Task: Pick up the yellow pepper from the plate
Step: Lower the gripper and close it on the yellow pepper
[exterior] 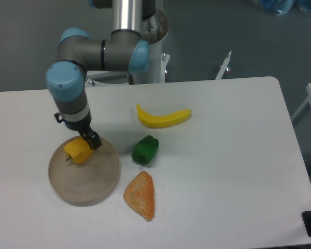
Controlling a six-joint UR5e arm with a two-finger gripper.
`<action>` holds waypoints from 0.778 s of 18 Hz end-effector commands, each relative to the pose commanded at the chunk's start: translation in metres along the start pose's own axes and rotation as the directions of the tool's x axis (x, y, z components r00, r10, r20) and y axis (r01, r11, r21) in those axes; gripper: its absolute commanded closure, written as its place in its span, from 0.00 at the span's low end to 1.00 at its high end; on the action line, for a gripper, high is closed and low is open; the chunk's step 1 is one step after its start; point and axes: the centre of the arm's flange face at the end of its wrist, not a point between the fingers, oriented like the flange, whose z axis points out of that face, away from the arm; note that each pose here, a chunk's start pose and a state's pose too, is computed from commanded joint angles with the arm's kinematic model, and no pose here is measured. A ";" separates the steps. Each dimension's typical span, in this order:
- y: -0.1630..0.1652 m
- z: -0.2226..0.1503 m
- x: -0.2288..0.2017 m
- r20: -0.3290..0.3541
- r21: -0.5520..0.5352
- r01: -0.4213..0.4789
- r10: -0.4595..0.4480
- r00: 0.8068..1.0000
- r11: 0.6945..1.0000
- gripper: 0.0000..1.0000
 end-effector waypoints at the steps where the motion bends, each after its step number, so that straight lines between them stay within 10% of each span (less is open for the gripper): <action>1: -0.002 0.003 0.001 0.004 0.005 -0.003 0.003 1.000 1.000 0.00; 14: -0.008 0.030 0.001 0.025 -0.047 0.016 -0.015 1.000 0.999 0.00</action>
